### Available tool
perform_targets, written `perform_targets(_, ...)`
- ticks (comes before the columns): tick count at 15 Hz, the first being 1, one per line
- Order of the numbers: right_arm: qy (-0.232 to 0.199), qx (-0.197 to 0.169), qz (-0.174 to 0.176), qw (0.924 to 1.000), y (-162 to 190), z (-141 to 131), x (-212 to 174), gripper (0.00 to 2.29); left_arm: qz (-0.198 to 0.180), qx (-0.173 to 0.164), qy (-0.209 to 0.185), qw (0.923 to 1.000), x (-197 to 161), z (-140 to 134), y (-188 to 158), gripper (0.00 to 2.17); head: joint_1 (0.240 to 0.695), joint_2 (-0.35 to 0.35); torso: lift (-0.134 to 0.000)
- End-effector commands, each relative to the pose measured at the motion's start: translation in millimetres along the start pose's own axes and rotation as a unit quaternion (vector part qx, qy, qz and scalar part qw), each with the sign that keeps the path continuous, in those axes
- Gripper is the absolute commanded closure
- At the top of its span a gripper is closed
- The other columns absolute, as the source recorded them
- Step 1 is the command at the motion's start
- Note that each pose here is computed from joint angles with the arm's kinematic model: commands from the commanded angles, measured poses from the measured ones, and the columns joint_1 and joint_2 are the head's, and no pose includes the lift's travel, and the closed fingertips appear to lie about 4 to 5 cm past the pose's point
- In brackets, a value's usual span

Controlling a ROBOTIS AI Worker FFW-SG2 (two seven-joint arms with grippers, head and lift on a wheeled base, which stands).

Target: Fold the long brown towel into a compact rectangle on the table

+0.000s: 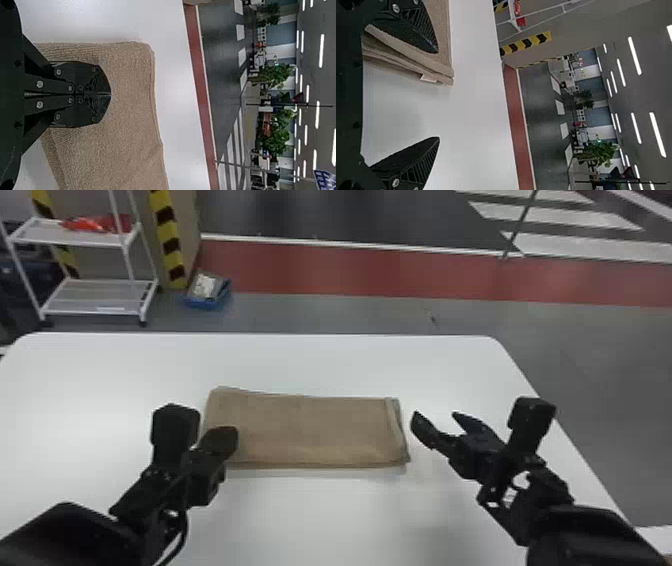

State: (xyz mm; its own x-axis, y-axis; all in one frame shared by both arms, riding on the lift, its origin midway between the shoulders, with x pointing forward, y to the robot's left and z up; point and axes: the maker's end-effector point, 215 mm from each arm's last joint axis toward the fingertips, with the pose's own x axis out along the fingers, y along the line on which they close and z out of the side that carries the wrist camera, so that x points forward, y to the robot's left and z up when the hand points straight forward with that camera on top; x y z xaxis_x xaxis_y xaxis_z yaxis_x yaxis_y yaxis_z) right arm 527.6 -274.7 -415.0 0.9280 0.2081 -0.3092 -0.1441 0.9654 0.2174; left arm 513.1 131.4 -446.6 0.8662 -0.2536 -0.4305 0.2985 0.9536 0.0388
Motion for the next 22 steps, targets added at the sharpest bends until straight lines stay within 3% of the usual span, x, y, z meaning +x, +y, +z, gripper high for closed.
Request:
perform_targets(1,0.023,0.020,0.012,0.9995,1.3,-8.9,12.0,0.22,0.002,0.005,0.015,0.9999,0.4,-9.4,1.4,1.85,0.695,-0.151,-0.123)
perform_targets(3,0.043,0.031,0.022,0.9983,5.5,-18.5,19.3,0.28,0.004,0.011,0.026,0.9996,-0.8,-18.2,3.4,1.84,0.695,-0.146,-0.123)
perform_targets(10,0.108,0.004,0.037,0.9934,25.2,-48.6,20.9,0.50,0.003,0.012,0.043,0.9990,-7.2,-33.1,0.0,1.85,0.695,-0.113,-0.123)
perform_targets(19,0.108,-0.005,0.048,0.9930,41.2,-29.0,32.7,0.50,-0.005,0.016,0.044,0.9989,-2.5,-30.9,-4.4,1.85,0.695,-0.108,-0.123)
perform_targets(22,0.137,-0.005,0.047,0.9894,43.3,-41.3,36.7,0.62,-0.005,0.017,0.047,0.9987,-0.9,-33.7,-3.0,1.85,0.695,-0.097,-0.123)
